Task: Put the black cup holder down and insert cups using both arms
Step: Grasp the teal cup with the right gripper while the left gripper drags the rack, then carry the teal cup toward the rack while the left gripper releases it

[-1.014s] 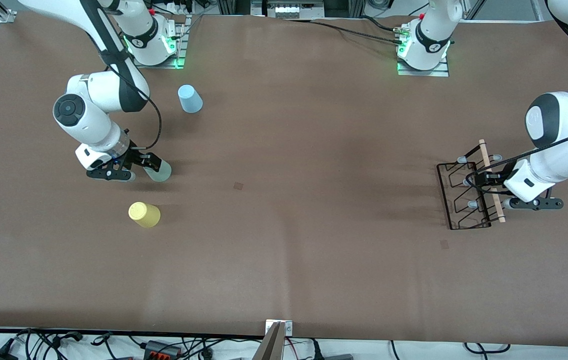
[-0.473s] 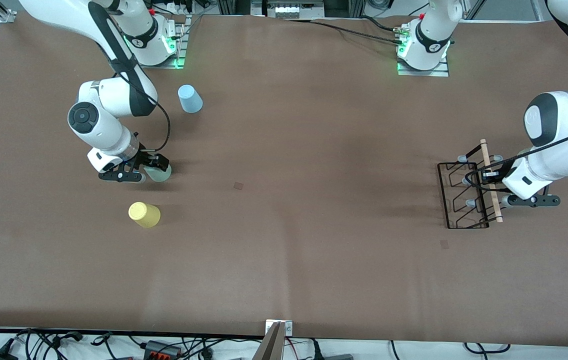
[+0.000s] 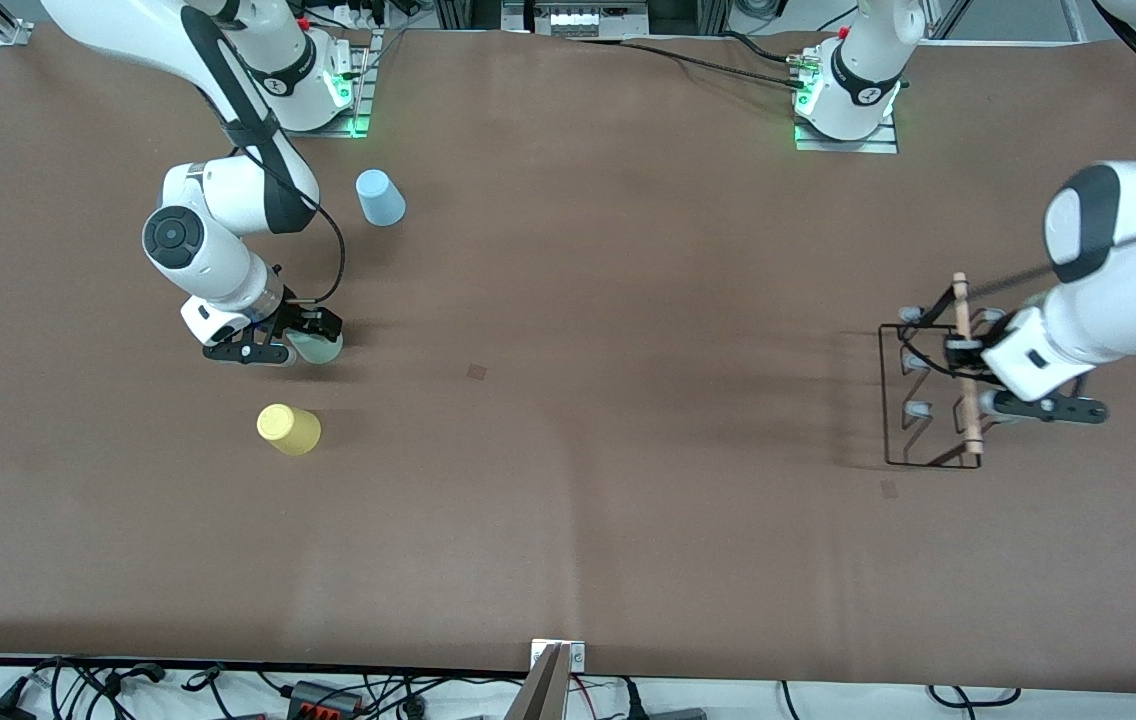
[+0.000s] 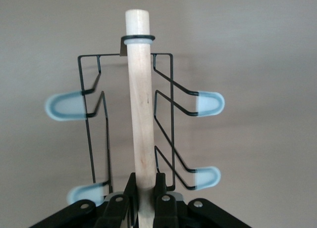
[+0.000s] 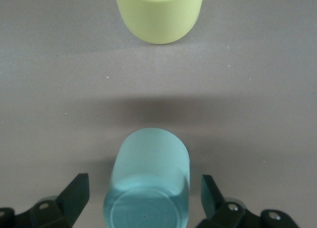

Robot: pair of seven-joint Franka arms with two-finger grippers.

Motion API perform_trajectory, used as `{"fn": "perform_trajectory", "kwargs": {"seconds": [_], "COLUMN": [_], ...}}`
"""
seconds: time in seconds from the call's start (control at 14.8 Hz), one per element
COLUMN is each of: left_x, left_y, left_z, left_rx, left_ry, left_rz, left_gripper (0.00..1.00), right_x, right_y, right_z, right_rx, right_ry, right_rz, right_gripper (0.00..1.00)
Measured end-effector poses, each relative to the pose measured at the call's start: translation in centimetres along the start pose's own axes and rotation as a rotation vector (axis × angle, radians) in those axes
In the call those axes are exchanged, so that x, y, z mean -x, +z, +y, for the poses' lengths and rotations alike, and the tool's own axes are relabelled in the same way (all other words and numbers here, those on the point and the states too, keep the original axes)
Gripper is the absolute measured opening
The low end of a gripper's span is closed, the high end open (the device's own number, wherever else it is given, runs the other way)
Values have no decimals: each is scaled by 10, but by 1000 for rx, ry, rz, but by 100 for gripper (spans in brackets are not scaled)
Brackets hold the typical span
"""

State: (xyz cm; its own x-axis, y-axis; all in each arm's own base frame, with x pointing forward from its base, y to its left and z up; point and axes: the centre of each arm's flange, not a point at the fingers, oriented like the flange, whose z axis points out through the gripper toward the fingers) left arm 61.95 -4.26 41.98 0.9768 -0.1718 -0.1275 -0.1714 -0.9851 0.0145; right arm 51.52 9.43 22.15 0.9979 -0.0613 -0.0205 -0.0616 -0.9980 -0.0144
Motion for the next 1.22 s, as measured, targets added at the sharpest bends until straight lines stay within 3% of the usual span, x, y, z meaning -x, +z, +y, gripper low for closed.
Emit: {"fn": "perform_trajectory", "kwargs": {"seconds": [0.14, 0.34, 0.54, 0.74, 1.01, 1.22], "left_x": [-6, -8, 0, 8, 6, 3], "left_y": [-10, 12, 40, 62, 88, 101], "left_z": [63, 157, 263, 343, 403, 419], "left_rx": [-2, 35, 66, 65, 89, 102], "left_ry": [88, 120, 82, 5, -104, -150], "left_rz": [5, -33, -73, -68, -36, -26], "left_gripper": [16, 16, 16, 16, 16, 16], "right_x": [0, 0, 0, -8, -23, -25], "right_y": [0, -1, -1, -26, -99, -119], "right_z": [0, -1, -2, -4, -10, -15], "right_rx": [0, -1, -1, 0, -2, -7], "right_ry": [0, 0, 0, -3, -8, -24], "right_rz": [-1, 1, 1, -3, 3, 23], "right_gripper": [97, 67, 67, 67, 67, 67]}}
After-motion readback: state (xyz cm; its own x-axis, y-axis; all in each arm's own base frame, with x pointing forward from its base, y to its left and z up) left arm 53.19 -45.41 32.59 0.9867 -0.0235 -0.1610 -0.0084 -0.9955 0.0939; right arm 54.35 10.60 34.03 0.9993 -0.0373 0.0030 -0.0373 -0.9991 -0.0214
